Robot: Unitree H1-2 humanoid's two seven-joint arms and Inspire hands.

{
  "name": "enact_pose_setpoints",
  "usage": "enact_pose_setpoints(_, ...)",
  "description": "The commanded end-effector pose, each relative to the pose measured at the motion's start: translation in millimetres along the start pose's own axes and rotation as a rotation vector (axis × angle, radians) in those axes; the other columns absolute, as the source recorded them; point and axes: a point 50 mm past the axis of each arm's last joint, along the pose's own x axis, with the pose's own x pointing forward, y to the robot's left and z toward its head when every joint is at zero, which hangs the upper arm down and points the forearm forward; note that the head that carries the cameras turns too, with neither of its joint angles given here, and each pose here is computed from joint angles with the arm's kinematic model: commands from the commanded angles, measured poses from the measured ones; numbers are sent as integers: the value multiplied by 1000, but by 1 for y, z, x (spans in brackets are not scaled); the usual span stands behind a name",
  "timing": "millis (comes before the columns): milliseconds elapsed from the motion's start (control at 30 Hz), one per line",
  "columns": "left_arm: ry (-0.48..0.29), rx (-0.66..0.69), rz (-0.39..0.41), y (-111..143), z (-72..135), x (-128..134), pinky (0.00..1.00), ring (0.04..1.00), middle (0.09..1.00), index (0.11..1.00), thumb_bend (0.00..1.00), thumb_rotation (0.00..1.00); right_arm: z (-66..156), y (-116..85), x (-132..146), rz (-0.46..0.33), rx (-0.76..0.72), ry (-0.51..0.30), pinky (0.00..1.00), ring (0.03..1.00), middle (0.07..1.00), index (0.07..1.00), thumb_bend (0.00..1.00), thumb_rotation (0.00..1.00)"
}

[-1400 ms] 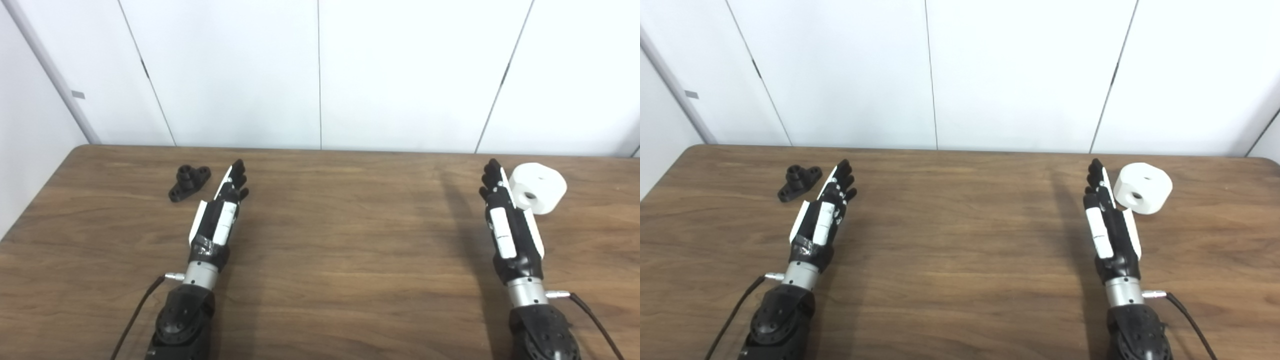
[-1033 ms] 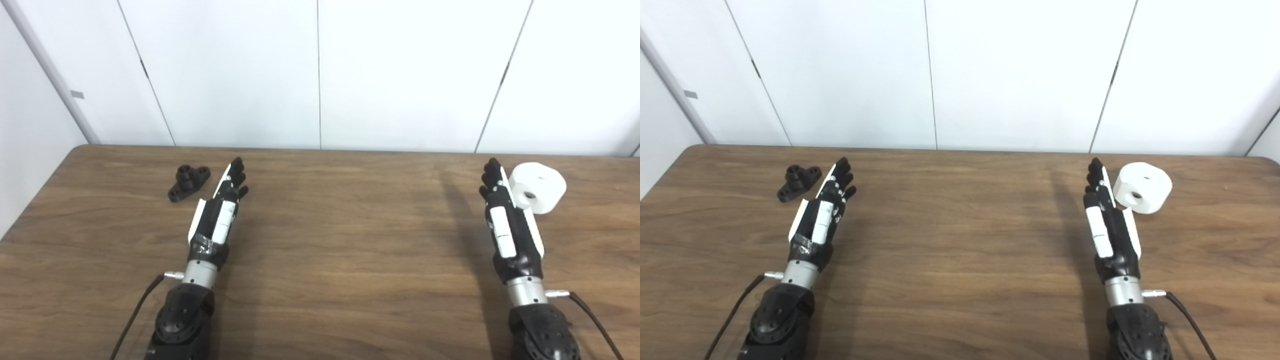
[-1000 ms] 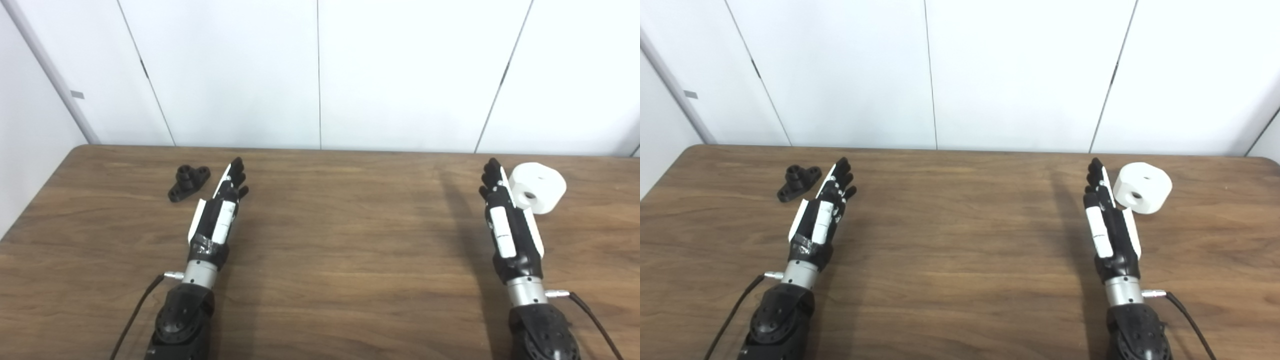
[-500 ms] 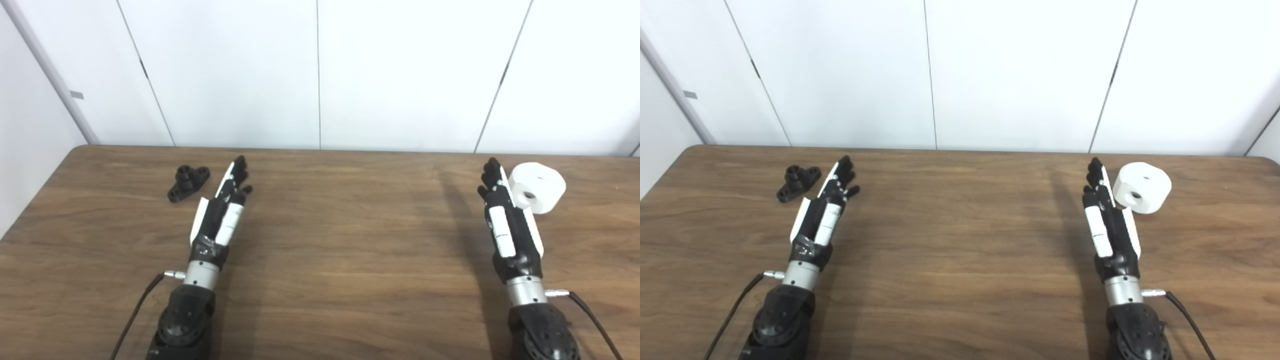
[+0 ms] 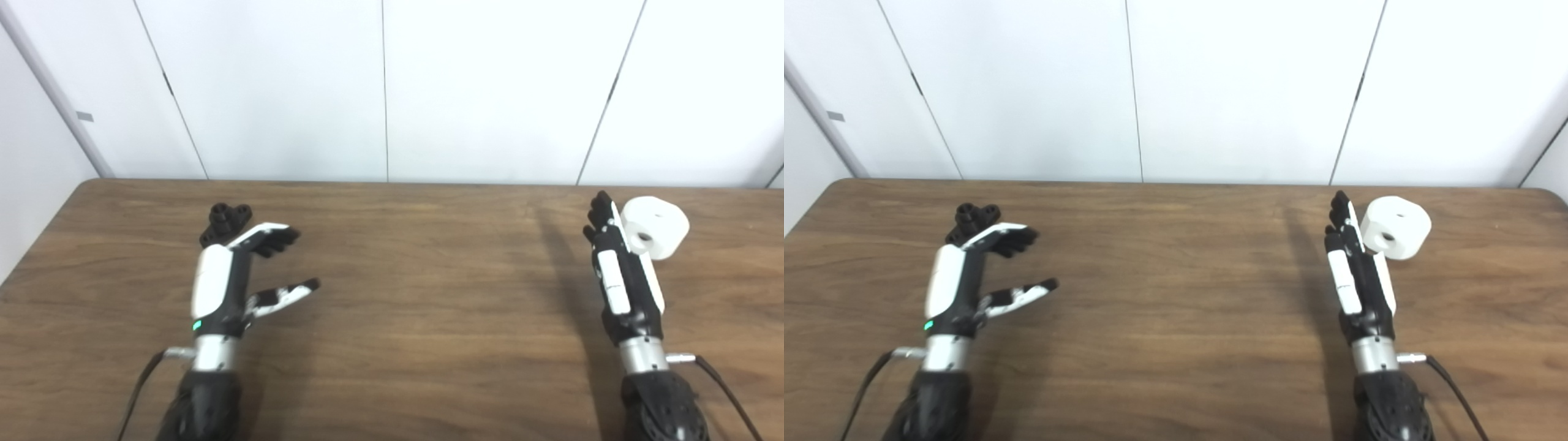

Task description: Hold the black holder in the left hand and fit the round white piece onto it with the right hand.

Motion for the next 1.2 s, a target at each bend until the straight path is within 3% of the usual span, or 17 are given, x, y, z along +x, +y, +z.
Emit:
enact_pose_setpoints(0, -138, 48, 114, 23, 12, 20, 533, 582, 608, 610, 832, 85, -35, 2, -36, -7, 5, 137, 995, 1000, 1000, 1000, 413, 951)
enact_pose_setpoints(200, -206, 150, 219, 57, 5, 29, 543, 613, 641, 639, 833, 103, -35, 4, -37, -7, 20, 137, 1000, 1000, 1000, 1000, 357, 946)
enact_pose_setpoints(333, -209, 205, 252, 74, -6, 34, 574, 646, 665, 659, 811, 147, -35, 4, -38, -3, 27, 139, 1000, 1000, 1000, 1000, 331, 933)
enact_pose_setpoints(533, -117, 225, 282, 90, -32, 40, 645, 722, 742, 730, 815, 149, -38, 3, -37, -1, 19, 143, 1000, 1000, 1000, 1000, 331, 921)
enact_pose_setpoints(633, -8, 167, 293, 95, -46, 41, 720, 791, 805, 789, 826, 193, -39, 2, -36, 2, 5, 141, 1000, 1000, 1000, 1000, 334, 938)
enact_pose_setpoints(833, 195, 94, 196, 103, -76, 46, 766, 860, 890, 877, 854, 304, -38, 1, -36, 4, 9, 139, 1000, 1000, 1000, 1000, 327, 969)
enact_pose_setpoints(1167, 374, 88, -36, 119, -103, 62, 841, 928, 949, 942, 956, 381, -32, -2, -37, 2, 4, 141, 1000, 1000, 1000, 1000, 335, 962)
